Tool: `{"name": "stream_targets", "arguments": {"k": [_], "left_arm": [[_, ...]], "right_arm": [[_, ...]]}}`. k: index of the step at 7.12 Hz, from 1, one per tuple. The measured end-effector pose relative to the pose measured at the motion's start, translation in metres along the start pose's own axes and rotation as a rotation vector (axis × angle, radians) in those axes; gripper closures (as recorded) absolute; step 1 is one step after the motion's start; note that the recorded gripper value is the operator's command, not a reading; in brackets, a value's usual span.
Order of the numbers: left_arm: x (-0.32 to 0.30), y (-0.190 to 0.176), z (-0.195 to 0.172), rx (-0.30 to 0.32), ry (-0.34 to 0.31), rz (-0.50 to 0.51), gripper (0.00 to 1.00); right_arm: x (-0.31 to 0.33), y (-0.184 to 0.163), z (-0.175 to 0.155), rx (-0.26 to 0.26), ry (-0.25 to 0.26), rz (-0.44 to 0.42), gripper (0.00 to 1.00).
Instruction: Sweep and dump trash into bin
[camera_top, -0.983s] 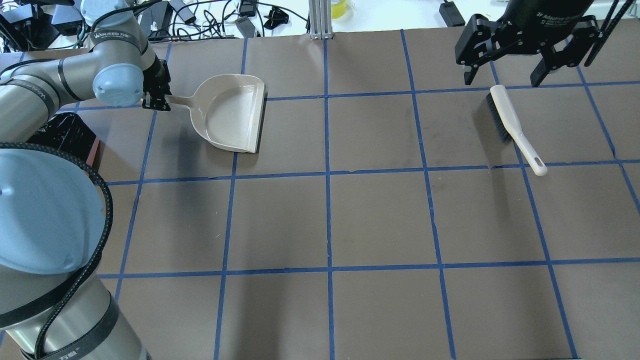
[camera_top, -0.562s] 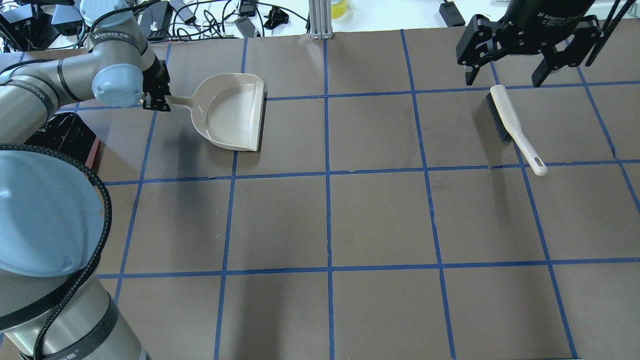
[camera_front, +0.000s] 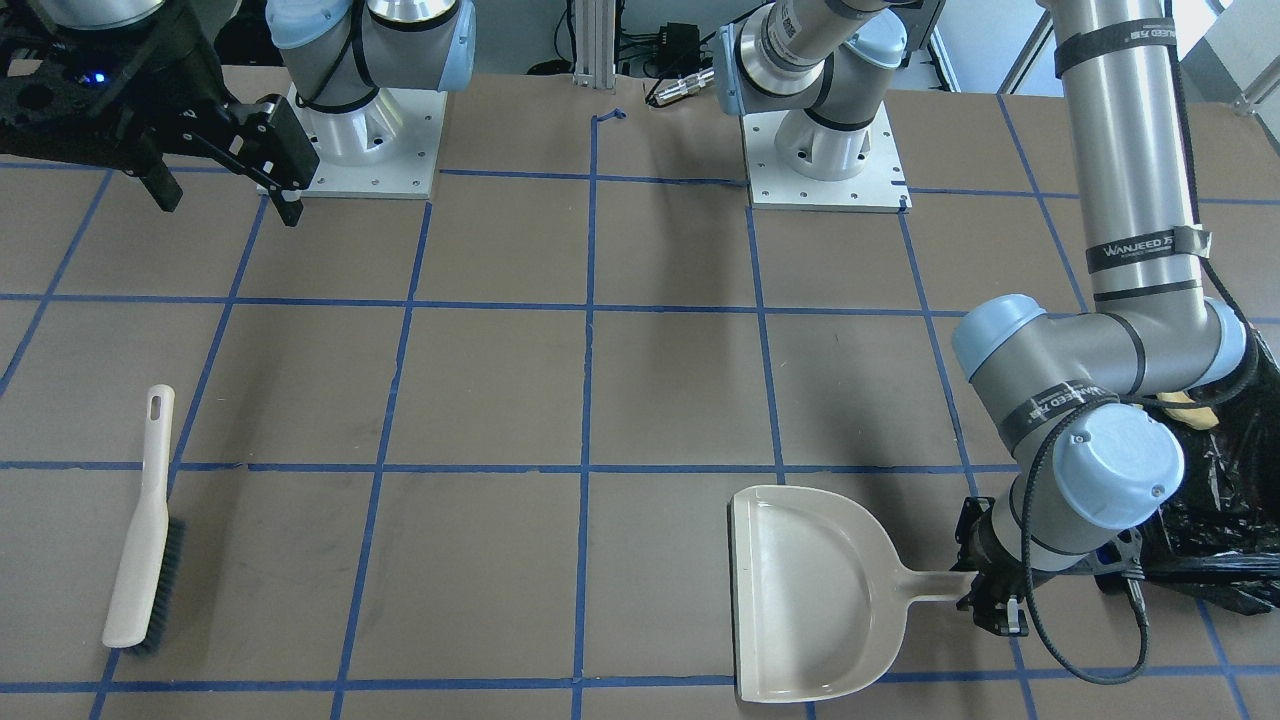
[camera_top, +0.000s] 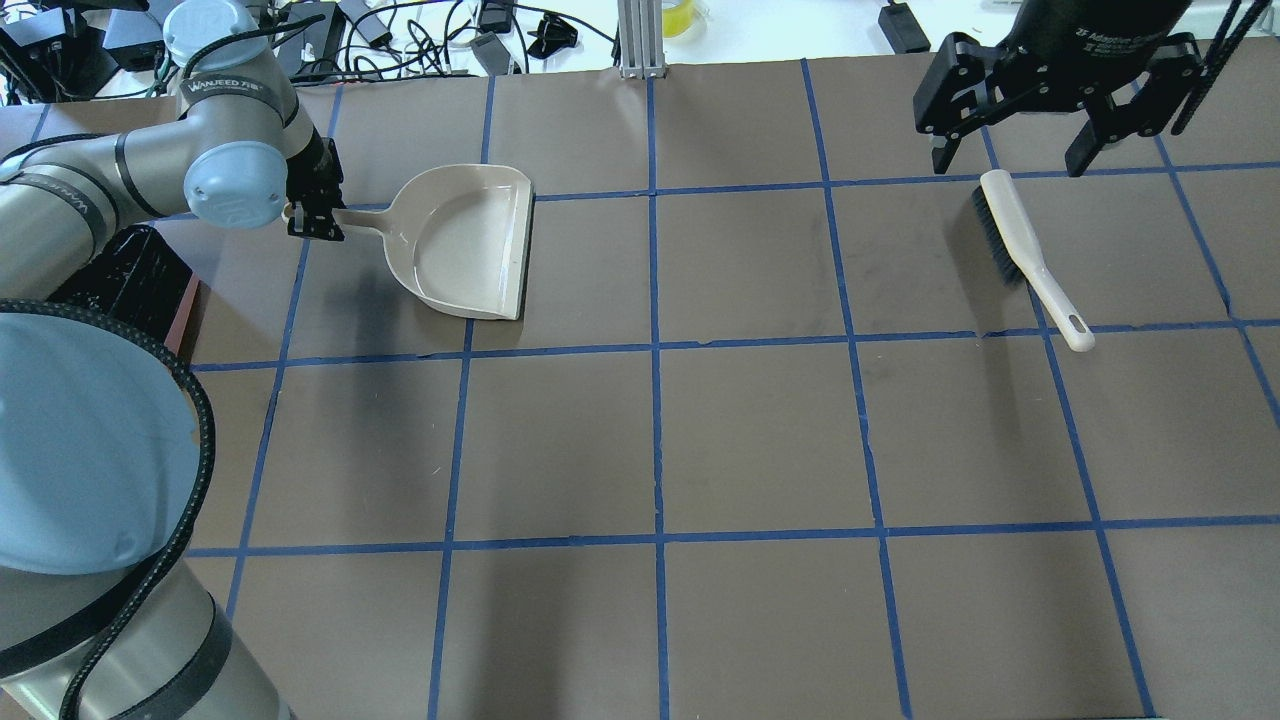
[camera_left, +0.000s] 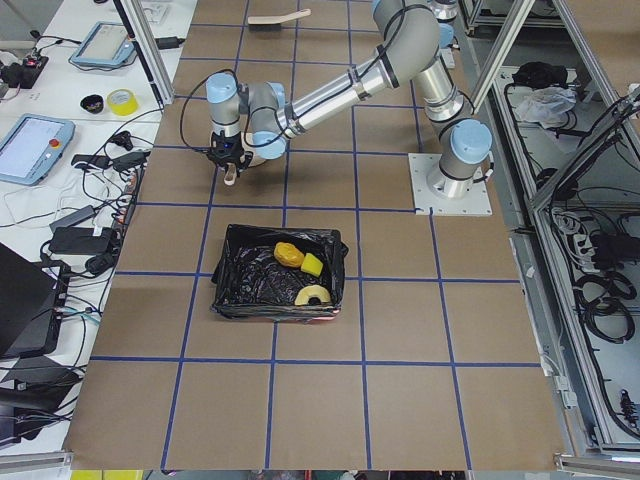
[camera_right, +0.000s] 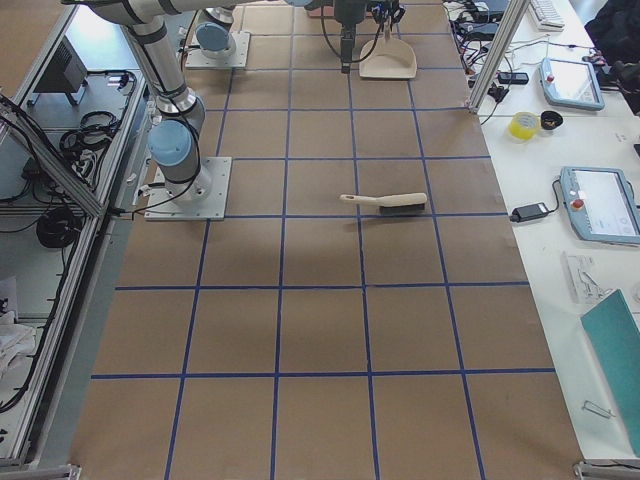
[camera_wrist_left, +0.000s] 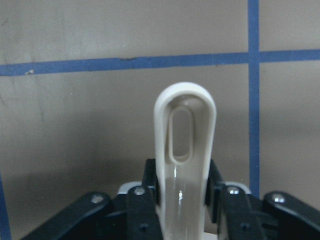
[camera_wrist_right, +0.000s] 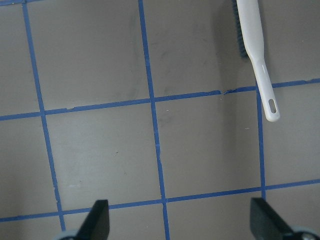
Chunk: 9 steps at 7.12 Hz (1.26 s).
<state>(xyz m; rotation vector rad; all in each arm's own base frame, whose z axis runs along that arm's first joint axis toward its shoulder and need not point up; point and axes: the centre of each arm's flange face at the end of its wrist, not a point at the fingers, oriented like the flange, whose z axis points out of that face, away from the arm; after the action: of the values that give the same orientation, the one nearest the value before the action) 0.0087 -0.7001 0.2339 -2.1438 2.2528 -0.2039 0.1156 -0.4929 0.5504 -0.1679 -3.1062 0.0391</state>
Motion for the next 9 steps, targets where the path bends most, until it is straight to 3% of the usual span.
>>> {"name": "stream_targets", "arguments": {"k": [1,3,6,8,9], "left_arm": [[-0.001,0.0,0.0,-0.001,-0.003,0.002,0.8],[-0.003,0.001,0.0,-0.003,-0.009,0.004,0.45],[-0.014,0.003,-0.011,-0.004,-0.016,0.016,0.27],[-0.018,0.009,-0.027,-0.001,-0.001,0.031,0.26],[-0.019,0.018,-0.05,0.017,0.019,0.097,0.22]], "right_arm": [[0.0,0.001,-0.001,0.0,-0.001,0.0,0.0],[0.0,0.001,-0.001,0.0,-0.008,0.0,0.0],[-0.001,0.002,-0.002,-0.001,-0.01,0.0,0.0],[-0.001,0.002,-0.002,-0.002,-0.011,-0.001,0.0],[-0.001,0.002,-0.002,-0.002,-0.011,-0.002,0.0]]}}
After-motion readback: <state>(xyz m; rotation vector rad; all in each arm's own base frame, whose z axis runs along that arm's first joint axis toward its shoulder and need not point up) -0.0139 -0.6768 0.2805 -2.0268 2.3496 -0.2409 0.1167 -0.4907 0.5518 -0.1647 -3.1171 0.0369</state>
